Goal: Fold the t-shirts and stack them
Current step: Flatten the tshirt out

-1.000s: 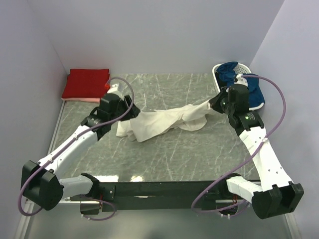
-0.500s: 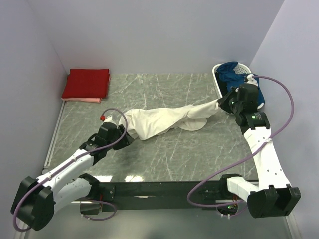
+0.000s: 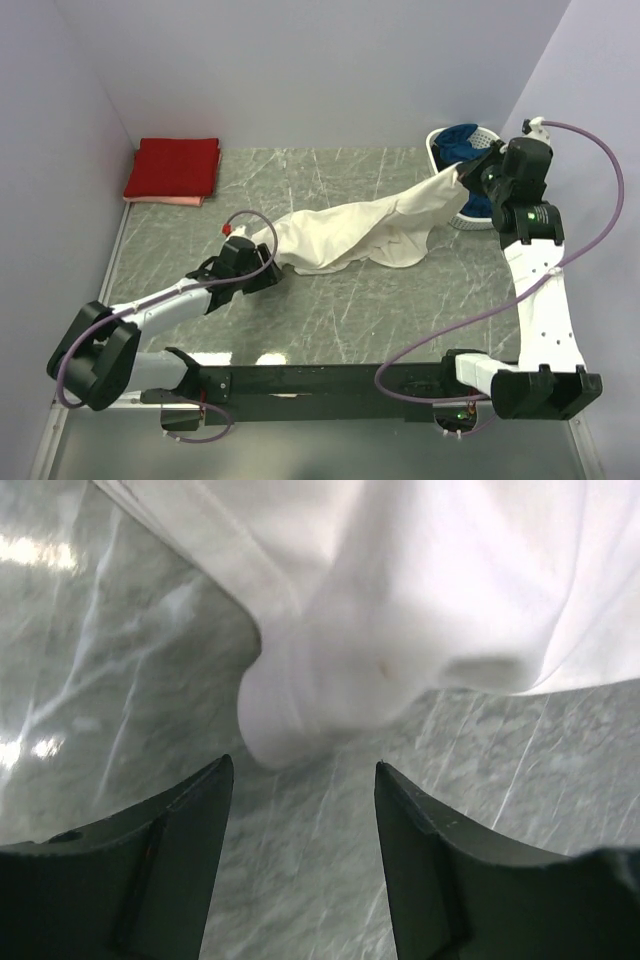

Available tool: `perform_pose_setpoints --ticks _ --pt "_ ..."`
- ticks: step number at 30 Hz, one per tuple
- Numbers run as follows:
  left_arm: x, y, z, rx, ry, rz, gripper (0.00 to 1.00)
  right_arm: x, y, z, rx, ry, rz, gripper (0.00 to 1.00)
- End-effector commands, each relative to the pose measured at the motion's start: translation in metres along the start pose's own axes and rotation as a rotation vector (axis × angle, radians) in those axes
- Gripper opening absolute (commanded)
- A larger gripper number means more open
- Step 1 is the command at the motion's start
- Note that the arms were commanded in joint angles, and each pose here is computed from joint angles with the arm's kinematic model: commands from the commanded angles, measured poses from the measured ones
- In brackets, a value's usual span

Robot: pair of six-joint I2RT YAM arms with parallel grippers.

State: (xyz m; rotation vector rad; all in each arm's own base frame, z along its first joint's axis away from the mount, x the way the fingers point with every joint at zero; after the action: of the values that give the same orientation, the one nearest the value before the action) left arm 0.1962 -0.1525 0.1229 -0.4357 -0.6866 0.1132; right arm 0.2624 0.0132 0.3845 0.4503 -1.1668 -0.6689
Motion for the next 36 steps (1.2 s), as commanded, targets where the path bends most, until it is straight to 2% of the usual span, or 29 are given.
perform_pose_setpoints --ticks 1,12,15,18,21,22,23,25,26,28,29,31,32,36 --pt "0.025 -0.018 -0.006 -0.047 -0.104 0.006 0.64 0.018 0.012 -0.009 0.036 -0.043 -0.020 0.00" --pt "0.036 -0.026 -0.036 -0.019 -0.092 -0.002 0.65 0.039 0.013 -0.053 0.004 -0.022 -0.043 0.00" --pt "0.040 -0.026 -0.042 0.004 -0.098 -0.009 0.62 0.040 0.014 -0.055 0.011 -0.013 -0.047 0.00" --pt "0.046 -0.028 -0.045 0.018 -0.116 -0.011 0.52 0.039 0.013 -0.056 0.015 -0.013 -0.048 0.00" --pt "0.054 -0.031 -0.044 0.029 -0.127 -0.017 0.35 0.038 0.014 -0.053 0.022 -0.010 -0.047 0.00" --pt "0.057 -0.032 -0.041 0.031 -0.134 -0.019 0.25 0.039 0.014 -0.052 0.024 -0.014 -0.046 0.00" --pt "0.064 -0.035 -0.035 0.028 -0.160 -0.023 0.23 0.039 0.014 -0.050 0.023 -0.018 -0.046 0.00" --pt "0.070 -0.030 -0.027 0.054 -0.179 -0.020 0.10 0.040 0.015 -0.046 0.023 -0.022 -0.043 0.00" --pt "0.081 -0.029 -0.016 0.042 -0.225 -0.012 0.09 0.042 0.016 -0.044 0.029 -0.028 -0.045 0.00" --pt "0.085 -0.021 -0.002 0.066 -0.220 -0.001 0.02 0.045 0.018 -0.038 0.036 -0.031 -0.046 0.00" --pt "0.098 -0.019 0.014 0.062 -0.272 0.011 0.01 0.047 0.022 -0.031 0.051 -0.043 -0.047 0.00" --pt "0.108 -0.013 0.033 0.080 -0.302 0.016 0.01 0.050 0.025 -0.024 0.065 -0.053 -0.052 0.00" --pt "0.119 -0.019 0.052 0.054 -0.358 0.018 0.01 0.054 0.029 -0.015 0.079 -0.069 -0.059 0.00" --pt "0.141 -0.029 0.104 0.029 -0.462 0.016 0.01 0.062 0.040 0.017 0.137 -0.111 -0.067 0.00"
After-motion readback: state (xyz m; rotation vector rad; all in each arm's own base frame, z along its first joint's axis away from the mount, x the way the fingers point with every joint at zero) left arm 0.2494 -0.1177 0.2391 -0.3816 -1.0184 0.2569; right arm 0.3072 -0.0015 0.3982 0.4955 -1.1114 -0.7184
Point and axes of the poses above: each gripper's point midway between its finger pads, its own z axis back along the fingers, its own y axis along the line the jaws close on, x = y × z, the point moved 10 cm from there along z, back along the fingers, and after that the axes turned 9 degrees about -z, right-handed, at the moved point
